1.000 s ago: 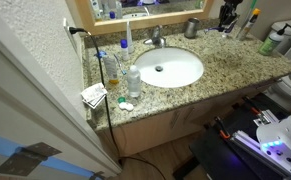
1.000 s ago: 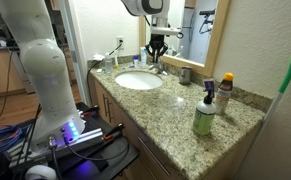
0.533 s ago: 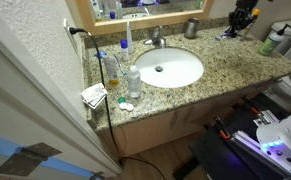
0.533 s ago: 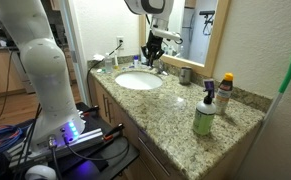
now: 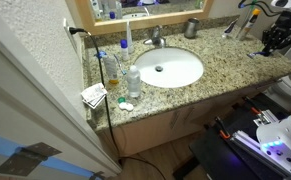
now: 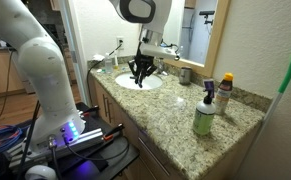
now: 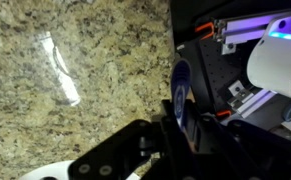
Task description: Put the shaving stick on running water then put it on the counter near you
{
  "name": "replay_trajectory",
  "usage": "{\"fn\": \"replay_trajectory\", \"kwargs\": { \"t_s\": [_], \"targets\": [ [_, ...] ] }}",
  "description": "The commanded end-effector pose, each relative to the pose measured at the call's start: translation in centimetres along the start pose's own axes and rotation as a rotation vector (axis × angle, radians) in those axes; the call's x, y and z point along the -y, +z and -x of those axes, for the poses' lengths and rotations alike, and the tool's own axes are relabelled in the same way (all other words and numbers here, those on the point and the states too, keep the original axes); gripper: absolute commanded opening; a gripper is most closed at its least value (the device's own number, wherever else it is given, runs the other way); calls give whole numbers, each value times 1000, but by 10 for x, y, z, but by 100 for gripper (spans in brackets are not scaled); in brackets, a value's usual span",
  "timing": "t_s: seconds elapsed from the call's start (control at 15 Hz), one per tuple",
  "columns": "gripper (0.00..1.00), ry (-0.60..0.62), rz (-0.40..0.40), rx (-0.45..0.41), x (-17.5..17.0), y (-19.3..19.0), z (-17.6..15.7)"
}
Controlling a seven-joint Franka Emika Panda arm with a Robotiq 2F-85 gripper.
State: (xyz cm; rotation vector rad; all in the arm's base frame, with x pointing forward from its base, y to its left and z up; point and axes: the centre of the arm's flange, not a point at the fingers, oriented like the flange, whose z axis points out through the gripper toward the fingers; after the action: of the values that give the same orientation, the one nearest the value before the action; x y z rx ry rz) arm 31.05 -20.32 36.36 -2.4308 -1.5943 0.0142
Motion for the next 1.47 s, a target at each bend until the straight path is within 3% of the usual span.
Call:
{"fn": "replay_trajectory", "kwargs": {
  "t_s": [0.0,0.27,0.4,0.6,0.67,0.87,0.93,1.4],
  "targets": [
    [4,73,171,-25,41,55,22],
    [4,112,324,1,28,68,26],
    [4,125,355,33,11,70,24],
    [4,125,321,75,10,85,22],
    [15,120,323,38,-12,49,32],
    [15,126,299,55,-18,61,30],
    [4,133,280,83,-22,68,32],
    [4,140,189,105,-21,114,38]
  ]
}}
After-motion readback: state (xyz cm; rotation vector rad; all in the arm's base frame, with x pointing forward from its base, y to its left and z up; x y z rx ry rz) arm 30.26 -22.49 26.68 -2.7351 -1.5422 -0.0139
